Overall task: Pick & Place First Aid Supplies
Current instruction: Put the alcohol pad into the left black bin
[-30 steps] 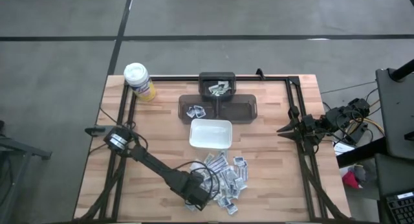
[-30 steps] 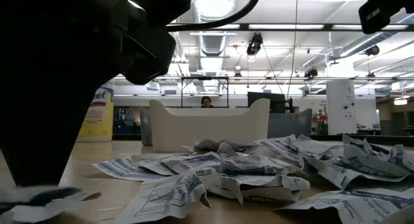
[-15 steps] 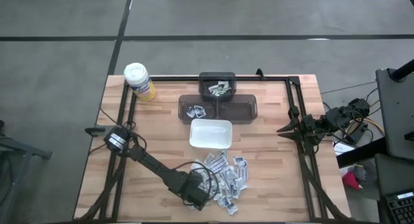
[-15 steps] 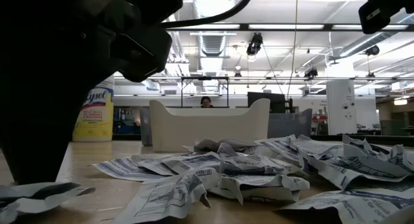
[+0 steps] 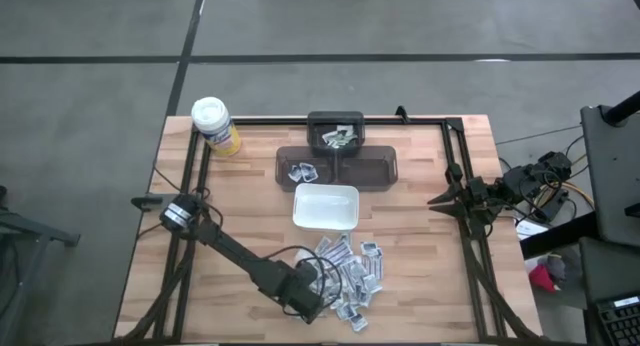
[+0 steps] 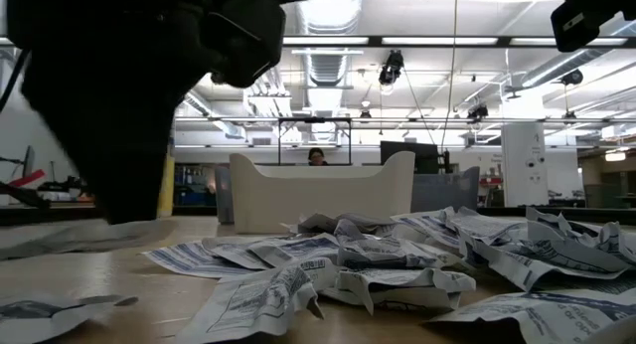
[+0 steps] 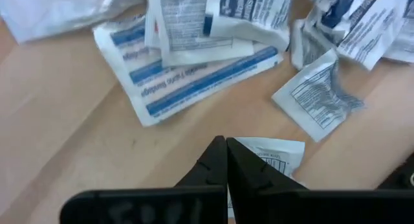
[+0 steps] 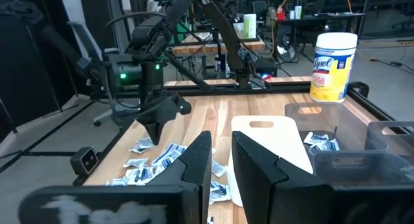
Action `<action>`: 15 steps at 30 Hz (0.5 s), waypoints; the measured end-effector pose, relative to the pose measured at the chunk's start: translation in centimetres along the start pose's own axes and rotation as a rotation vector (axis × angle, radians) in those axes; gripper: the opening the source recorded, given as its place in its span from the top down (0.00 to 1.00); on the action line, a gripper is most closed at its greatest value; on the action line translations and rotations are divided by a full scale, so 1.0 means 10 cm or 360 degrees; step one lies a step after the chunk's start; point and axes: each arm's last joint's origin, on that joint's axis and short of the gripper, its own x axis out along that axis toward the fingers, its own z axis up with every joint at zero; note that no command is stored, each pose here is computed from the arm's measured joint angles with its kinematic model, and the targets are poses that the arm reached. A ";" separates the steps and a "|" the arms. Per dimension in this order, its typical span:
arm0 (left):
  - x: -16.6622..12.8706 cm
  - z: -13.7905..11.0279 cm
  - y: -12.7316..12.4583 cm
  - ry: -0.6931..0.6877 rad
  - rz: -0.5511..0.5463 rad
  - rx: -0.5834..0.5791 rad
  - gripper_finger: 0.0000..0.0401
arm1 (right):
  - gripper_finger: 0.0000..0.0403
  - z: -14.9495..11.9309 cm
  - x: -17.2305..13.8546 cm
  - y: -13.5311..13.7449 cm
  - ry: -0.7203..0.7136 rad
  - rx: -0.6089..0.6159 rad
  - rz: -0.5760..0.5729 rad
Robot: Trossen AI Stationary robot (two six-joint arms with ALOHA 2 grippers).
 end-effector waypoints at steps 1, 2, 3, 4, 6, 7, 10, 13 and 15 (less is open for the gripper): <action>-0.01 0.01 0.00 -0.0031 0.0003 0.0000 1.00 | 0.85 0.00 0.00 0.00 0.0000 0.0000 0.0001; -0.03 0.03 -0.01 -0.0066 0.0001 -0.0002 1.00 | 0.85 0.00 0.00 0.00 0.0000 0.0000 0.0001; -0.06 0.05 -0.03 -0.0110 -0.0012 -0.0002 1.00 | 0.85 0.00 0.00 0.00 -0.0001 0.0000 0.0000; -0.09 0.07 -0.06 -0.0166 -0.0028 0.0005 1.00 | 0.85 0.00 0.00 0.00 0.0000 0.0000 -0.0001; -0.18 0.11 -0.10 -0.0304 -0.0048 0.0031 1.00 | 0.85 0.00 0.00 0.00 -0.0001 0.0000 0.0000; -0.24 0.13 -0.12 -0.0393 -0.0060 0.0045 1.00 | 0.85 0.00 0.00 0.00 0.0000 0.0000 0.0000; -0.43 0.22 -0.15 -0.0668 -0.0060 0.0069 1.00 | 0.85 0.00 0.00 0.00 0.0000 0.0000 0.0000; -0.62 0.31 -0.15 -0.0905 -0.0026 0.0071 1.00 | 0.85 0.00 0.00 0.00 -0.0001 0.0000 0.0000; -0.74 0.40 -0.13 -0.1035 0.0026 0.0062 1.00 | 0.85 0.00 0.00 0.00 0.0001 -0.0001 0.0000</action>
